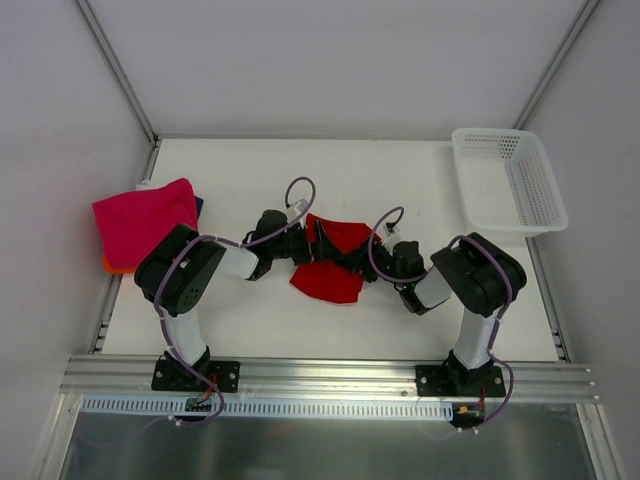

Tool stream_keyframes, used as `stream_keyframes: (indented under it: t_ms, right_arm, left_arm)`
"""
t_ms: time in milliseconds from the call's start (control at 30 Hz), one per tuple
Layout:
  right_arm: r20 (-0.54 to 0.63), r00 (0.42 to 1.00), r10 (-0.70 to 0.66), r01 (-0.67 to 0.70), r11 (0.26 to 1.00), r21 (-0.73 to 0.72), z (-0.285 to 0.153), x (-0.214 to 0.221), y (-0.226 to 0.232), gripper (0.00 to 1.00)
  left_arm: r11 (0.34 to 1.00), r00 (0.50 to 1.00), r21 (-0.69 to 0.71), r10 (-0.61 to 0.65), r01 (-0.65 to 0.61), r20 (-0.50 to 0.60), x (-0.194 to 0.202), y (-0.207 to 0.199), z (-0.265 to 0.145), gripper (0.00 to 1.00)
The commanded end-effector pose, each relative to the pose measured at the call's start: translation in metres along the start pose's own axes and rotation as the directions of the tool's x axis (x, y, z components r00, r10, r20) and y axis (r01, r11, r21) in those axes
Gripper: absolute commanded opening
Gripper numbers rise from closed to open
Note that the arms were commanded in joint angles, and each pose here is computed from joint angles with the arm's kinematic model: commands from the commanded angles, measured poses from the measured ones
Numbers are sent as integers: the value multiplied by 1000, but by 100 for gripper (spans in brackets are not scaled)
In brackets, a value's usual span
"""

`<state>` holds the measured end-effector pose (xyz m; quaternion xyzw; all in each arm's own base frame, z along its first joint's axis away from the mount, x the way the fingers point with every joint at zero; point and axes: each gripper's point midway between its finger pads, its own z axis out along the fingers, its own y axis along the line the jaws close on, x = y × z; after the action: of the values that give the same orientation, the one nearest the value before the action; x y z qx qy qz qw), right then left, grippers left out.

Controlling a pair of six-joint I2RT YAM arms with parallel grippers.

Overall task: Fold and stack the t-shirts
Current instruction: Neatly place the folded tshirt to the corner

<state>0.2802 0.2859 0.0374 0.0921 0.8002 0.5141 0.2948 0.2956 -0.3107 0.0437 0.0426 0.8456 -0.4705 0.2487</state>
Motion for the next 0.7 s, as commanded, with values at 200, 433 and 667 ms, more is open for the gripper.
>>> stream_keyframes:
  t_ms: [200, 433, 667]
  right_arm:
    - [-47, 999, -28, 31, 998, 55, 2, 14, -11, 60]
    - [-56, 998, -41, 45, 997, 68, -1, 17, -13, 56]
    - [-78, 996, -40, 45, 997, 59, 1, 21, -11, 55]
  left_arm:
    - [985, 968, -140, -129, 100, -216, 82, 33, 9, 85]
    - [979, 961, -164, -157, 121, -227, 89, 42, 13, 0]
    - [979, 963, -168, -149, 112, -224, 90, 44, 11, 0]
